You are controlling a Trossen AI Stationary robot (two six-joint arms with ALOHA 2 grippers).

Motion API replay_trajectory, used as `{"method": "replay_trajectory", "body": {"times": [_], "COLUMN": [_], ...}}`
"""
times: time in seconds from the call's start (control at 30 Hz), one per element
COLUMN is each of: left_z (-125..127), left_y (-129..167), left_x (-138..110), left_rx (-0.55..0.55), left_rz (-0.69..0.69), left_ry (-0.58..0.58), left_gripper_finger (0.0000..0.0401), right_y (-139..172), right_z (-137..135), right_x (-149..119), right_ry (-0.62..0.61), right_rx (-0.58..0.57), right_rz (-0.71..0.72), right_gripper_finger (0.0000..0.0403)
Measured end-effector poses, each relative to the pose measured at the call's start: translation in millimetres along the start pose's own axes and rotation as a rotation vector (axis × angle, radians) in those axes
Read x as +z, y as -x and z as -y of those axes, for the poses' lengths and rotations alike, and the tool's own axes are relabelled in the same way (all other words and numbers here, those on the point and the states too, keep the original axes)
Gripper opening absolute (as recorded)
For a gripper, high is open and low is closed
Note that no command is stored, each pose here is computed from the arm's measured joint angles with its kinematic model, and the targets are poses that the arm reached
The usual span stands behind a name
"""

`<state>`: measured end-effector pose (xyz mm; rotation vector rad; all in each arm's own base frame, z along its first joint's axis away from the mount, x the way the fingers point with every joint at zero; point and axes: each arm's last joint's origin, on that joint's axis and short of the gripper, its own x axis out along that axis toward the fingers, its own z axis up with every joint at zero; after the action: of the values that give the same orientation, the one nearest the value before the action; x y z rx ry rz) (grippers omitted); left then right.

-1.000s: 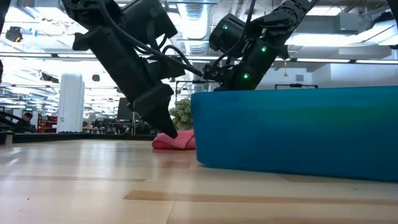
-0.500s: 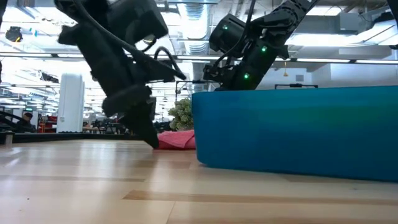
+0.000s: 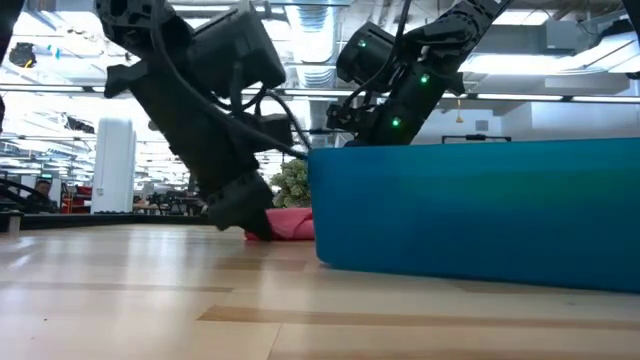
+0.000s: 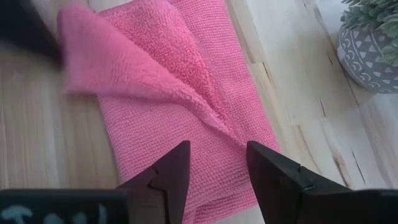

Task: Fold microfiber towels
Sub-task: Fold the pink microfiber towel

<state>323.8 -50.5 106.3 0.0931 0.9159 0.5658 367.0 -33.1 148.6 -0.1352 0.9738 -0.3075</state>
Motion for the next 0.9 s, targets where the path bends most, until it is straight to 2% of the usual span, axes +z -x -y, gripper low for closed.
{"method": "replay_trajectory", "body": {"times": [0.07,0.17,0.57,0.9], "left_z": [-2.9,-5.5,-8.0,-24.9], "left_y": [0.3,0.8,-1.0,5.2], "left_x": [-0.1,4.9,6.7,20.6], "left_rx": [0.061,0.100,0.118,0.159], "left_rz": [0.006,0.021,0.032,0.072], "left_ry": [-0.032,-0.015,0.032,0.049], "left_gripper_finger": [0.0000,0.0000,0.0000,0.0000], "right_y": [0.0,0.0,0.0,-0.1], "right_z": [0.0,0.0,0.1,0.3], "right_x": [0.1,0.3,-0.7,-0.9], "right_ry": [0.000,-0.001,-0.007,-0.006], "right_rx": [0.000,0.000,0.000,-0.001], "right_rz": [0.001,0.003,-0.007,-0.009], "right_gripper_finger": [0.0182,0.0182,0.0182,0.0182]}}
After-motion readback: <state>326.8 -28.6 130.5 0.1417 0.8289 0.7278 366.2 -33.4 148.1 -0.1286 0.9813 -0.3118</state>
